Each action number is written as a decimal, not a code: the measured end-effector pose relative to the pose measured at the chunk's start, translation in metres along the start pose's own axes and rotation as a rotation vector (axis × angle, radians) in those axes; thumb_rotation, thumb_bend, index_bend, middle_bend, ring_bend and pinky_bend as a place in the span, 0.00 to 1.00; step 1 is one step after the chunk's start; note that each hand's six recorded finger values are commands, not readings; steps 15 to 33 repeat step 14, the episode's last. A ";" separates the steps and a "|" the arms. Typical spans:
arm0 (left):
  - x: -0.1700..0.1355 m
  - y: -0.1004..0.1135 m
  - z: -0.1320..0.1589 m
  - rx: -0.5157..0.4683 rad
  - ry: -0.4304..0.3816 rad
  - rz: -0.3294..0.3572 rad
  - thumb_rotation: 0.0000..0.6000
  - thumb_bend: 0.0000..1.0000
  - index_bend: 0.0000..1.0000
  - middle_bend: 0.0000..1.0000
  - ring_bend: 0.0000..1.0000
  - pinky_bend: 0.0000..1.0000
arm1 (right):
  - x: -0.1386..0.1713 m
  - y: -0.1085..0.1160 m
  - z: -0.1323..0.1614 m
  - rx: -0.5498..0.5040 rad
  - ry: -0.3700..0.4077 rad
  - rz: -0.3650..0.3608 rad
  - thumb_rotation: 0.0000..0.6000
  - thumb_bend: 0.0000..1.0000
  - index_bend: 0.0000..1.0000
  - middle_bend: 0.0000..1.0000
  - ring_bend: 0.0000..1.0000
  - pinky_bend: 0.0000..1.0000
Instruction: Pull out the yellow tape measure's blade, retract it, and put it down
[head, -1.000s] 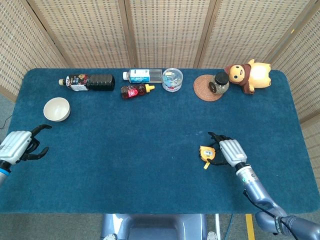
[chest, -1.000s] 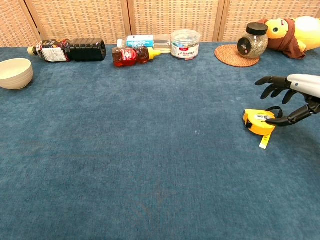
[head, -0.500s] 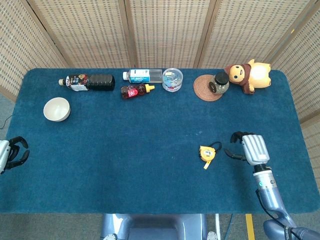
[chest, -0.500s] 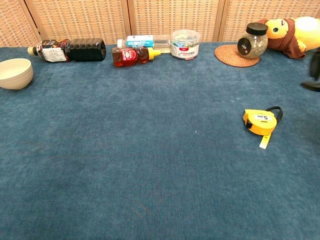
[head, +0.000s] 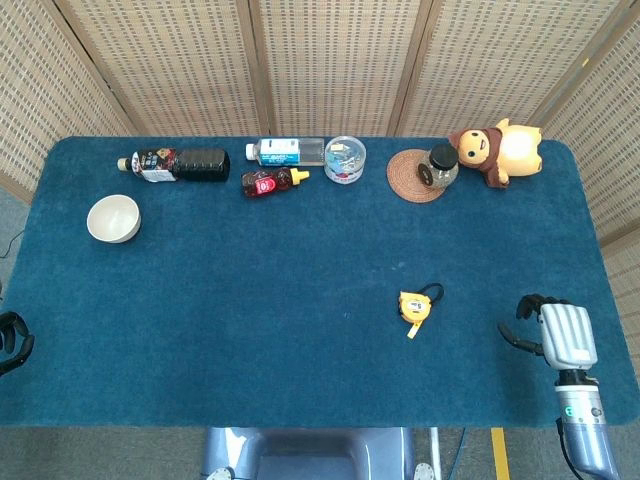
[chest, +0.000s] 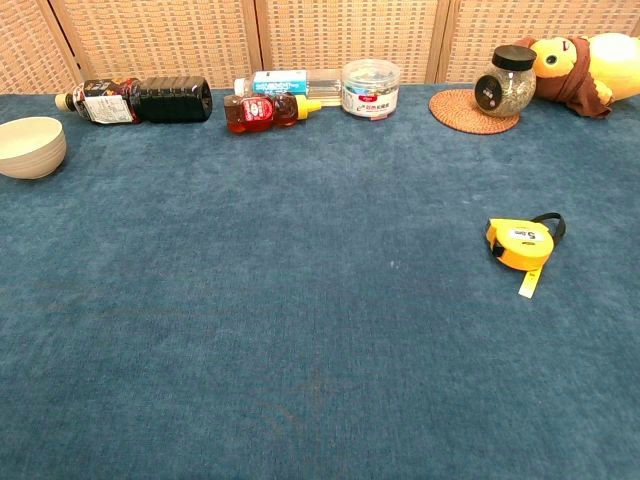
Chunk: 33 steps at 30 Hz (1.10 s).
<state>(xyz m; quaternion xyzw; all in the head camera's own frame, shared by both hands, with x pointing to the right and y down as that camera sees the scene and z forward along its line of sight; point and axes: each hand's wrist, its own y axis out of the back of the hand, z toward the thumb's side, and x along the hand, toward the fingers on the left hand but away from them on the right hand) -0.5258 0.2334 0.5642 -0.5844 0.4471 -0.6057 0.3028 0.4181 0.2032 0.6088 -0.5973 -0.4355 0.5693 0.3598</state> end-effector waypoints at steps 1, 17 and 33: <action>-0.003 -0.001 -0.001 0.001 0.002 -0.001 1.00 0.37 0.60 0.75 0.63 0.71 | 0.004 0.000 -0.003 0.003 -0.009 0.001 0.68 0.29 0.59 0.58 0.60 0.57; -0.024 -0.003 0.006 0.008 -0.003 -0.015 1.00 0.37 0.61 0.75 0.63 0.70 | 0.033 0.007 -0.022 0.011 -0.042 -0.008 0.68 0.28 0.59 0.58 0.60 0.57; -0.024 -0.003 0.006 0.008 -0.003 -0.015 1.00 0.37 0.61 0.75 0.63 0.70 | 0.033 0.007 -0.022 0.011 -0.042 -0.008 0.68 0.28 0.59 0.58 0.60 0.57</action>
